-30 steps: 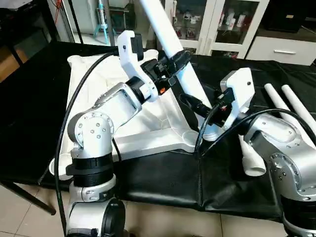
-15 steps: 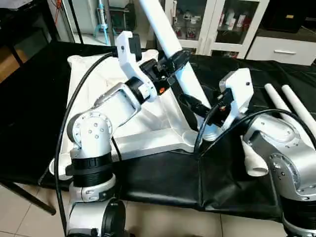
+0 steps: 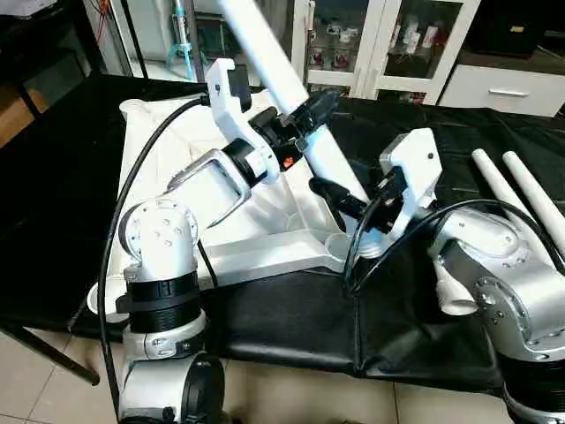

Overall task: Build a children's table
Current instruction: Pick table leg

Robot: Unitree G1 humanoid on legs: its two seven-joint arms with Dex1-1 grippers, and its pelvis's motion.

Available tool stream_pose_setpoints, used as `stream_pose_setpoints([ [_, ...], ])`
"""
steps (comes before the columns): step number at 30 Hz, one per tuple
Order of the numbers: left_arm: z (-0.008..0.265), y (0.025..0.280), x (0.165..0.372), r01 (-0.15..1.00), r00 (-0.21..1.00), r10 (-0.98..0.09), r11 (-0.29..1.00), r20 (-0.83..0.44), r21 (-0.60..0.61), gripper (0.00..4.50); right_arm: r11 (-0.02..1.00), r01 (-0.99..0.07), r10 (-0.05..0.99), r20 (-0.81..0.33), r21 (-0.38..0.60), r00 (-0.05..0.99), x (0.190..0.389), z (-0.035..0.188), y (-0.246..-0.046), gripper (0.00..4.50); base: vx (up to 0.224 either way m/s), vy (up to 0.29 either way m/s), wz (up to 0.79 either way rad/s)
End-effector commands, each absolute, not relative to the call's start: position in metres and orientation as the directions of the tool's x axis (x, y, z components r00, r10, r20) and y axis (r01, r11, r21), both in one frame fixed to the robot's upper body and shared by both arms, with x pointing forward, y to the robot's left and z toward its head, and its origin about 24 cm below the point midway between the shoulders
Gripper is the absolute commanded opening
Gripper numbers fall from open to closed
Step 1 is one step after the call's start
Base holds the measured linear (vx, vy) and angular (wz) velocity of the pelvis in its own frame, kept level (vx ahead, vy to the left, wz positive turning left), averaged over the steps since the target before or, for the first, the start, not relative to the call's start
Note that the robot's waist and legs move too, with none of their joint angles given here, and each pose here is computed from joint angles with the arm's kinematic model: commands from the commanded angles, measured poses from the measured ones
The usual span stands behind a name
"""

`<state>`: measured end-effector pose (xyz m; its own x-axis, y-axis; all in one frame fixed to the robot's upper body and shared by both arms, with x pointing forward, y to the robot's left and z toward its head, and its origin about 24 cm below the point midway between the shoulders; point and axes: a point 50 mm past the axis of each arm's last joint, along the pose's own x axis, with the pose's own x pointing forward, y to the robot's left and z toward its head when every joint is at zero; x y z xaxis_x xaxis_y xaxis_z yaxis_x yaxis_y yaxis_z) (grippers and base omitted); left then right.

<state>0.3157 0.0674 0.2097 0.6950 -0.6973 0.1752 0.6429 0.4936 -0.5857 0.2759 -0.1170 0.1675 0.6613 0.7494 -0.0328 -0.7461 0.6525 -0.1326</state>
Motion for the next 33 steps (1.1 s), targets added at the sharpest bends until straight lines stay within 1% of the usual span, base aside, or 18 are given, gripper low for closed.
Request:
stream_pose_setpoints([
  [1,0.216,0.062,0.315,0.669,0.678,-0.713,0.495,0.181,-0.555,3.12,0.645,-0.748,0.756,-0.011,-0.16,0.654,0.274,0.173,-0.117,1.82,0.0,0.0,0.0],
  [2,0.216,0.062,0.315,0.667,0.678,-0.711,0.492,0.184,-0.559,3.36,0.646,-0.746,0.755,-0.012,-0.161,0.656,0.274,0.173,-0.117,1.82,0.0,0.0,0.0],
  [3,0.216,0.062,0.315,0.663,0.682,-0.708,0.494,0.182,-0.563,3.06,0.65,-0.743,0.751,-0.011,-0.163,0.66,0.275,0.173,-0.117,1.82,0.0,0.0,0.0],
  [4,0.215,0.063,0.316,0.658,0.684,-0.707,0.49,0.18,-0.572,2.9,0.652,-0.74,0.749,-0.011,-0.164,0.663,0.275,0.173,-0.118,1.82,0.0,0.0,0.0],
  [7,0.214,0.065,0.316,0.649,0.689,-0.704,0.495,0.172,-0.577,2.94,0.666,-0.727,0.737,-0.007,-0.165,0.676,0.277,0.173,-0.119,1.82,0.0,0.0,0.0],
  [8,0.214,0.065,0.316,0.647,0.691,-0.703,0.495,0.171,-0.58,2.62,0.668,-0.725,0.734,-0.007,-0.167,0.679,0.277,0.173,-0.119,1.82,0.0,0.0,0.0],
  [9,0.213,0.065,0.316,0.647,0.691,-0.703,0.494,0.171,-0.581,2.62,0.669,-0.724,0.734,-0.007,-0.168,0.679,0.278,0.173,-0.119,1.82,0.0,0.0,0.0],
  [10,0.213,0.065,0.316,0.645,0.692,-0.701,0.495,0.17,-0.582,2.46,0.672,-0.722,0.731,-0.006,-0.168,0.682,0.278,0.173,-0.119,1.82,0.0,0.0,0.0],
  [12,0.213,0.065,0.317,0.64,0.695,-0.698,0.493,0.171,-0.59,2.48,0.674,-0.72,0.729,-0.006,-0.168,0.684,0.278,0.173,-0.119,1.82,0.0,0.0,0.0],
  [14,0.213,0.066,0.317,0.635,0.7,-0.693,0.496,0.171,-0.592,2.12,0.677,-0.717,0.727,-0.005,-0.169,0.687,0.279,0.173,-0.119,1.82,0.0,0.0,0.0],
  [15,0.213,0.066,0.317,0.632,0.704,-0.69,0.498,0.171,-0.593,2.03,0.678,-0.715,0.725,-0.004,-0.17,0.689,0.279,0.173,-0.118,1.82,0.0,0.0,0.0],
  [20,0.216,0.07,0.32,0.623,0.72,-0.668,0.503,0.187,-0.599,1.83,0.687,-0.7,0.714,-0.002,-0.197,0.701,0.281,0.173,-0.118,1.82,0.0,0.0,0.0],
  [21,0.216,0.07,0.32,0.622,0.721,-0.667,0.502,0.188,-0.601,1.83,0.687,-0.699,0.713,-0.002,-0.197,0.701,0.281,0.173,-0.118,2.17,0.0,0.0,0.0],
  [23,0.215,0.072,0.322,0.611,0.733,-0.656,0.517,0.181,-0.599,1.83,0.704,-0.683,0.697,0.0,-0.193,0.717,0.283,0.172,-0.12,2.52,0.0,0.0,0.0],
  [25,0.216,0.074,0.324,0.609,0.74,-0.648,0.531,0.181,-0.589,1.82,0.716,-0.678,0.688,0.01,-0.167,0.725,0.284,0.174,-0.122,2.52,0.0,0.0,0.0],
  [27,0.217,0.076,0.325,0.608,0.745,-0.643,0.546,0.177,-0.576,1.82,0.711,-0.688,0.697,0.018,-0.143,0.717,0.283,0.176,-0.124,2.76,0.0,0.0,0.0],
  [30,0.217,0.08,0.328,0.605,0.755,-0.636,0.579,0.161,-0.547,1.82,0.698,-0.713,0.716,0.045,-0.062,0.697,0.28,0.183,-0.131,2.92,0.0,0.0,0.0],
  [33,0.216,0.085,0.33,0.599,0.764,-0.629,0.609,0.143,-0.52,1.82,0.67,-0.742,0.739,0.076,0.017,0.669,0.276,0.191,-0.139,3.23,0.0,0.0,0.0],
])
